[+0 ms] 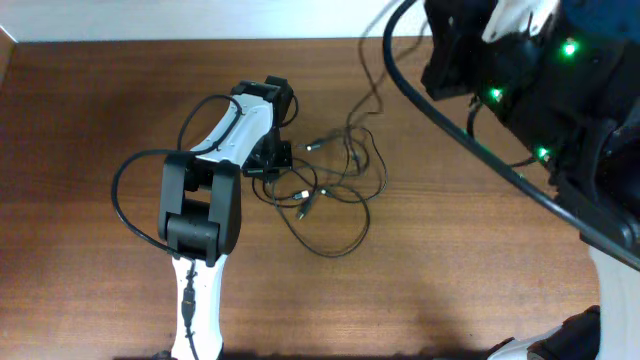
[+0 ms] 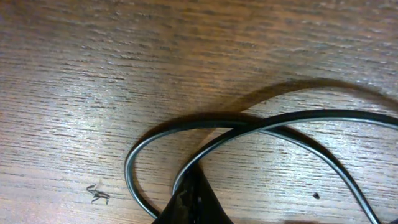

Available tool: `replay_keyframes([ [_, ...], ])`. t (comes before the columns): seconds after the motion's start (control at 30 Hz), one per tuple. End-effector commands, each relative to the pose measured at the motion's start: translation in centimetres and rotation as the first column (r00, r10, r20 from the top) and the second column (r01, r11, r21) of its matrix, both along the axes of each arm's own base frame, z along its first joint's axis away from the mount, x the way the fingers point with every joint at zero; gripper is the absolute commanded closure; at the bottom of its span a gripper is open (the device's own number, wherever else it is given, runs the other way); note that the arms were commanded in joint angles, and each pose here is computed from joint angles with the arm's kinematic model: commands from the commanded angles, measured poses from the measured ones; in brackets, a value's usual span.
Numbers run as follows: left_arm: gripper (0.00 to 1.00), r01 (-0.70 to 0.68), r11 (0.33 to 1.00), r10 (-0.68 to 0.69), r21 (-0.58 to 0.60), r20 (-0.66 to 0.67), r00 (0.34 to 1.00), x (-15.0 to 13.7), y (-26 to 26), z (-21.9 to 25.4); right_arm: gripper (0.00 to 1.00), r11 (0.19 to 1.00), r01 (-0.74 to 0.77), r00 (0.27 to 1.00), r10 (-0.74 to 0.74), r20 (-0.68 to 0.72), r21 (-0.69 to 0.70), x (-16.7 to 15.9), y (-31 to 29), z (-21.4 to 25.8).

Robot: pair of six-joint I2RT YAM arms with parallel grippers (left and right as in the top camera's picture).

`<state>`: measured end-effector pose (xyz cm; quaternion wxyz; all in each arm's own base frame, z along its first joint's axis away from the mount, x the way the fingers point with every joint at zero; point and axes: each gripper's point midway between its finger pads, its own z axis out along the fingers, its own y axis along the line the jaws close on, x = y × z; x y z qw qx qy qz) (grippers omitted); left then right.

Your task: Untangle cables

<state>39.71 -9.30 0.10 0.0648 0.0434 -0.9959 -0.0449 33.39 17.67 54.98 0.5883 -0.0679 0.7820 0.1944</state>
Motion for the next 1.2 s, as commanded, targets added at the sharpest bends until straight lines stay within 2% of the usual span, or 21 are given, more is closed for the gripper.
replay_keyframes([
  [0.0,0.97,-0.015,1.0,0.015,-0.005,-0.016,1.0,-0.2,-0.2,-0.7,0.96,0.987,0.131,0.99,-0.136,-0.048,-0.094,0.4,-2.5,-2.0],
  [0.17,0.96,-0.015,1.0,0.015,-0.005,-0.016,1.0,-0.2,-0.2,-0.7,0.96,0.942,0.272,0.94,-0.304,-0.154,-0.199,1.9,-7.6,-5.6],
  [0.23,0.96,-0.015,1.0,0.015,-0.005,-0.016,1.0,-0.1,-0.2,-0.7,0.96,0.899,0.362,0.876,-0.418,-0.24,-0.245,3.6,-12.1,-8.3],
  [0.33,0.96,-0.015,1.0,0.015,-0.005,-0.016,1.0,-0.1,-0.2,-0.7,0.96,0.87,0.421,0.81,-0.487,-0.326,-0.255,5.5,-16.4,-10.9],
  [0.4,0.96,-0.015,1.0,0.015,-0.005,-0.016,1.0,-0.2,-0.2,-0.7,0.96,0.848,0.482,0.778,-0.53,-0.337,-0.222,7.4,-19.8,-11.5],
  [0.53,0.96,-0.004,1.0,0.004,-0.006,-0.011,1.0,-0.1,-0.6,-0.7,0.96,0.882,0.468,0.826,-0.459,-0.328,-0.055,12.5,-23.5,-11.8],
  [0.63,0.96,0.003,1.0,-0.003,-0.007,-0.009,1.0,-0.2,-0.9,-0.8,0.96,0.846,0.527,0.757,-0.51,-0.409,-0.081,14.2,-27.6,-15.7],
  [0.77,0.95,0.007,1.0,-0.007,-0.007,-0.008,1.0,-0.2,-1.1,-0.8,0.96,0.82,0.546,0.567,-0.512,-0.646,-0.171,14.0,-31.0,-25.2],
  [0.87,0.96,0.007,1.0,-0.007,-0.007,-0.009,1.0,-0.2,-1.1,-0.8,0.96,0.805,0.545,0.367,-0.479,-0.797,-0.233,11.7,-33.1,-31.8],
  [0.9,0.95,0.007,1.0,-0.007,-0.007,-0.009,1.0,-0.2,-1.1,-0.8,0.96,0.798,0.546,0.273,-0.457,-0.846,-0.255,10.2,-34.1,-34.0],
  [1.0,0.95,0.007,1.0,-0.007,-0.007,-0.009,1.0,-0.2,-1.1,-0.8,0.96,0.777,0.558,0.123,-0.424,-0.897,-0.29,7.3,-36.1,-36.7],
  [1.07,0.96,0.007,1.0,-0.007,-0.007,-0.008,1.0,-0.2,-1.1,-0.8,0.96,0.764,0.565,0.057,-0.413,-0.909,-0.312,5.9,-37.2,-38.2],
  [1.17,0.95,0.007,1.0,-0.007,-0.007,-0.009,1.0,-0.2,-1.1,-0.8,0.96,0.756,0.542,-0.108,-0.372,-0.922,-0.368,2.6,-38.2,-43.0],
])
